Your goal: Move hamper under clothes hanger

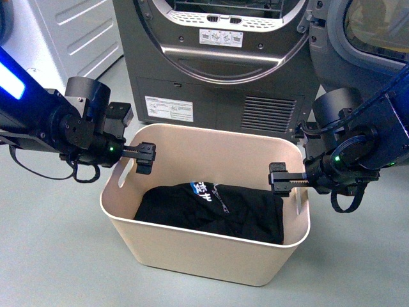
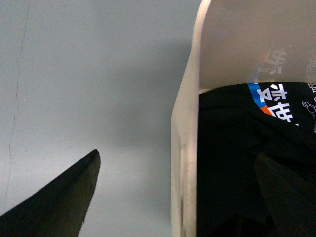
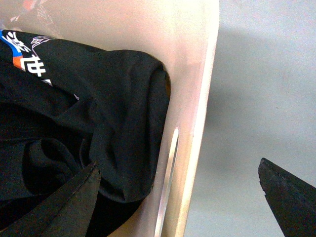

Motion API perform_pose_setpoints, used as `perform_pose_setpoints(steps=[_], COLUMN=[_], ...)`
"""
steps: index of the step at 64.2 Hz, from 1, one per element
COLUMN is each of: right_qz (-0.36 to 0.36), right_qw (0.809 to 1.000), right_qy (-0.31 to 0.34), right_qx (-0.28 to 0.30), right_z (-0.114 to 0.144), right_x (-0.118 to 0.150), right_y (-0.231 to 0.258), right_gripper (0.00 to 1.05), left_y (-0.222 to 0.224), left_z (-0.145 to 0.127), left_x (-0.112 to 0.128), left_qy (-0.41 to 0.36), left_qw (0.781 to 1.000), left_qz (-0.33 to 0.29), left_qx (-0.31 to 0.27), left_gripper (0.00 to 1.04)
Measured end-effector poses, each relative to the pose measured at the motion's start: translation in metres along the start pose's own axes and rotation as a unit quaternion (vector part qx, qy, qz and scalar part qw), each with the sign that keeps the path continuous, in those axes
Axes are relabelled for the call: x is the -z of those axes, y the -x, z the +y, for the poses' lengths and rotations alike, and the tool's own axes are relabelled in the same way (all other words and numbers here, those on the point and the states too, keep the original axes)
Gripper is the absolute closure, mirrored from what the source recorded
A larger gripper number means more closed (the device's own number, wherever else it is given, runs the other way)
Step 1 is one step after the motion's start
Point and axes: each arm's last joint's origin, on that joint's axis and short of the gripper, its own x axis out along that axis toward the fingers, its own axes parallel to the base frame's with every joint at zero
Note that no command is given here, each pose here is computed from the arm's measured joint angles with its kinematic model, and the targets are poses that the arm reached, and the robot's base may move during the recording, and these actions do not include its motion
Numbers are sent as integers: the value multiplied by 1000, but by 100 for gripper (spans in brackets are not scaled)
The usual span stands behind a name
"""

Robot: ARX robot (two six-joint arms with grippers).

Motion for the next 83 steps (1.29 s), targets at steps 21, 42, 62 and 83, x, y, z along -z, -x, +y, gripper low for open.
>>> perform_pose_setpoints(steps=[21,42,62,83], right_qz=[1,2,3,-18], right_qw=[1000,1000,1000,1000], right_qy=[4,-11,-14,-11], right_qx=[14,17,18,11], right_z=[5,8,8,8], right_x=[-1,-1,-3,-13], right_y=[0,0,5,30], right_gripper=[68,102,102,102], left_y=[-2,-2,4,32], left_z=[-4,-6,-5,-7], left_x=[0,1,-5,-30], left_qy=[-3,-1,2,4], left_qw=[1000,1000,1000,1000], left_qz=[4,10,13,-16], left_qx=[-7,-8,-9,-10], left_gripper=[71,101,101,101])
